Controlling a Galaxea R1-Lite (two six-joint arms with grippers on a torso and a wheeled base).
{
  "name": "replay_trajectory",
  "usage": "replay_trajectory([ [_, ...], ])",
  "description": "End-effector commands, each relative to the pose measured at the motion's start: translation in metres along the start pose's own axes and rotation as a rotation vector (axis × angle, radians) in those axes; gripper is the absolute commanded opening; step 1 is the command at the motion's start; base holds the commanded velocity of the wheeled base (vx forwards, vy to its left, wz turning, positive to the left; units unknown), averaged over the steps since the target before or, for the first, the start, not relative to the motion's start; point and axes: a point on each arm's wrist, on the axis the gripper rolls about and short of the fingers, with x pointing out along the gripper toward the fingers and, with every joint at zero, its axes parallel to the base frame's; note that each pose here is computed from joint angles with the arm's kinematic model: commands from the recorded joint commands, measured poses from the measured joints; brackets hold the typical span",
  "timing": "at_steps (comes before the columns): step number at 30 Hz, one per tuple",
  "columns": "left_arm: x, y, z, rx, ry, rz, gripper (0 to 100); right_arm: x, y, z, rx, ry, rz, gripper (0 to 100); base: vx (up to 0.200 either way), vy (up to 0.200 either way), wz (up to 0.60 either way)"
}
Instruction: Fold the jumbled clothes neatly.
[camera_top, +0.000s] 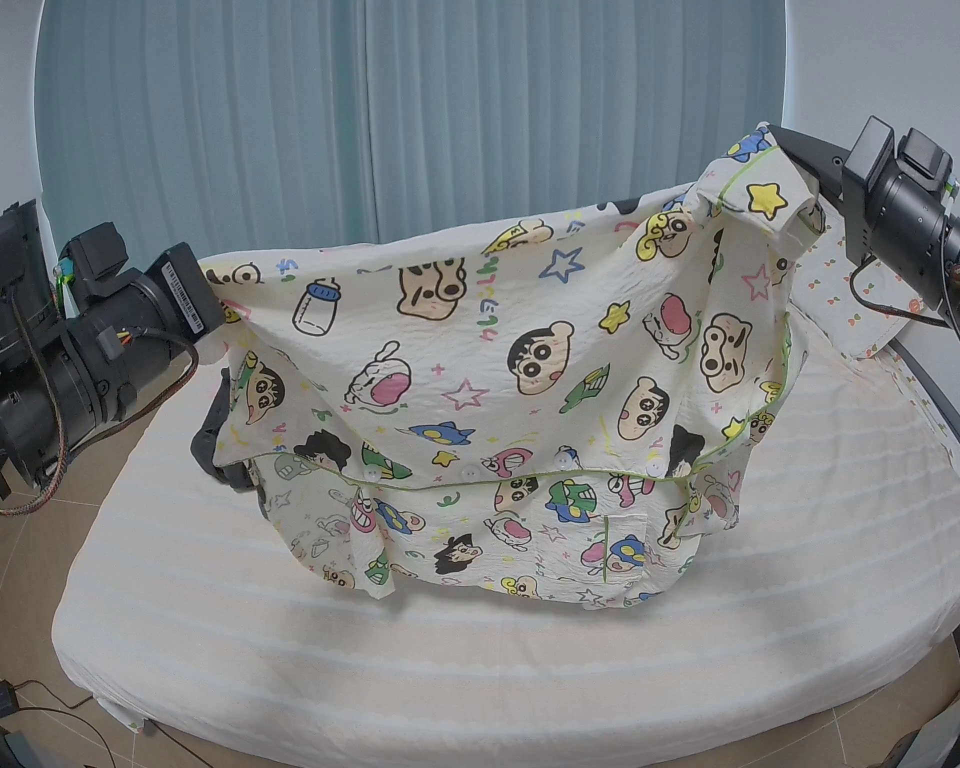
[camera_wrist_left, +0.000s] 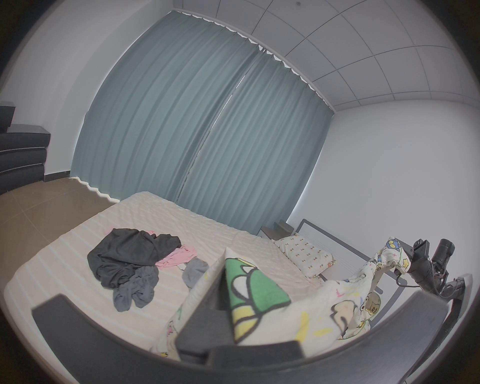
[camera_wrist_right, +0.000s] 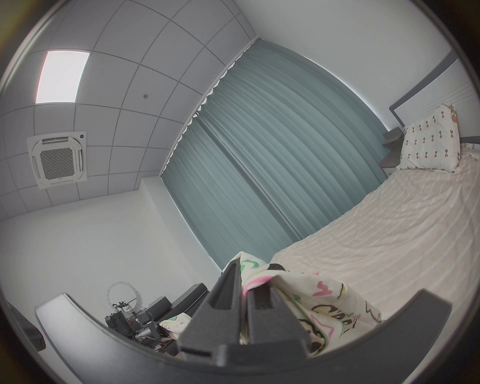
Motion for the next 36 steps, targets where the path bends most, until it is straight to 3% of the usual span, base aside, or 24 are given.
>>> replay_trajectory([
  [1,0.001,-0.009,-0.003,-0.002,0.005,-0.015,0,-0.001,-0.002,0.006,-0.007,-0.022,-0.007,0,0.000,-0.200,0.00],
  [30,0.011,-0.010,-0.009,0.000,0.025,-0.004,0,-0.002,-0.005,0.014,-0.017,-0.037,-0.009,0,0.000,-0.200,0.00],
  [36,0.011,-0.009,-0.011,0.002,0.032,-0.001,0,-0.003,-0.007,0.011,-0.014,-0.027,-0.021,0,0.000,0.000,0.00],
])
